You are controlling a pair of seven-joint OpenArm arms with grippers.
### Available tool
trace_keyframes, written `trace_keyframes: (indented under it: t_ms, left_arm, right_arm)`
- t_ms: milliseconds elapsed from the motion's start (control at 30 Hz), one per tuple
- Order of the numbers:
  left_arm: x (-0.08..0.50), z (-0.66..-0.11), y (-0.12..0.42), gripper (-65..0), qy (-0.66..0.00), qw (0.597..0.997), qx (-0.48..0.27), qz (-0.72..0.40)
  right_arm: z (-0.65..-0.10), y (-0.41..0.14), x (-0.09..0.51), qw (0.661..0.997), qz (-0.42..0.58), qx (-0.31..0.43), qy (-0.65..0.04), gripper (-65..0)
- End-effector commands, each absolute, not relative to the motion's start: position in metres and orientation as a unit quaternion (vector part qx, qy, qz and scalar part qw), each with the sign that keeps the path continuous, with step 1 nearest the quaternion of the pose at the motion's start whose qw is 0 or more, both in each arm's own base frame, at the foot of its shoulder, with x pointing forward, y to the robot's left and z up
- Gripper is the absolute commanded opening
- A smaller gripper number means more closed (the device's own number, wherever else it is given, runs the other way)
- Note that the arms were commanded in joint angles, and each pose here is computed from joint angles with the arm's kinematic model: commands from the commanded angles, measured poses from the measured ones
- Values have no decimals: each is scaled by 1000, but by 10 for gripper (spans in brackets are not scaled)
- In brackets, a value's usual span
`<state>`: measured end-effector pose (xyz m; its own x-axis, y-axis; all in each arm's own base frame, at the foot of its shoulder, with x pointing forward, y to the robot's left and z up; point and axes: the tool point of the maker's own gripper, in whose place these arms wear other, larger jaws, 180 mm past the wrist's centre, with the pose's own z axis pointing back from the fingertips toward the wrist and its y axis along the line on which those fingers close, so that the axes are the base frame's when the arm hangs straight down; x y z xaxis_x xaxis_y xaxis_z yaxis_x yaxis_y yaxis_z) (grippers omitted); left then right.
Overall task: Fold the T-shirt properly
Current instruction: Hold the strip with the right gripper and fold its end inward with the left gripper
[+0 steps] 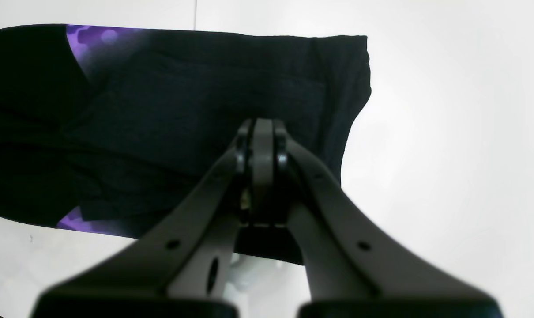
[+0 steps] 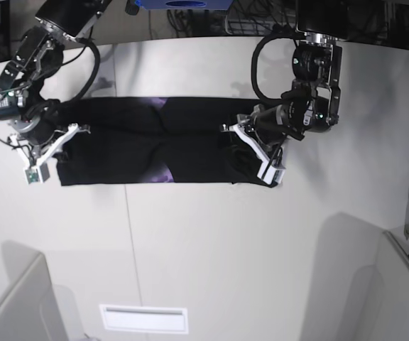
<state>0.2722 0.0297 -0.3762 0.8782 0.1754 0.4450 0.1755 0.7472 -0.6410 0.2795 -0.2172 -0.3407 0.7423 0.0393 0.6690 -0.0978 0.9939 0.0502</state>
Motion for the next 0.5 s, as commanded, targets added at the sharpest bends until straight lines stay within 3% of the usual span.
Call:
trace_keyframes:
  t_ms: [0, 467]
  left_arm:
    - [279, -365, 27, -650, -264, 893, -365, -2]
    - [270, -366, 21, -650, -235, 898, -371, -12]
  right_arm:
    - [-327, -220, 288, 922, 41, 36, -382, -650]
    - [-324, -220, 291, 921, 40, 36, -386, -650]
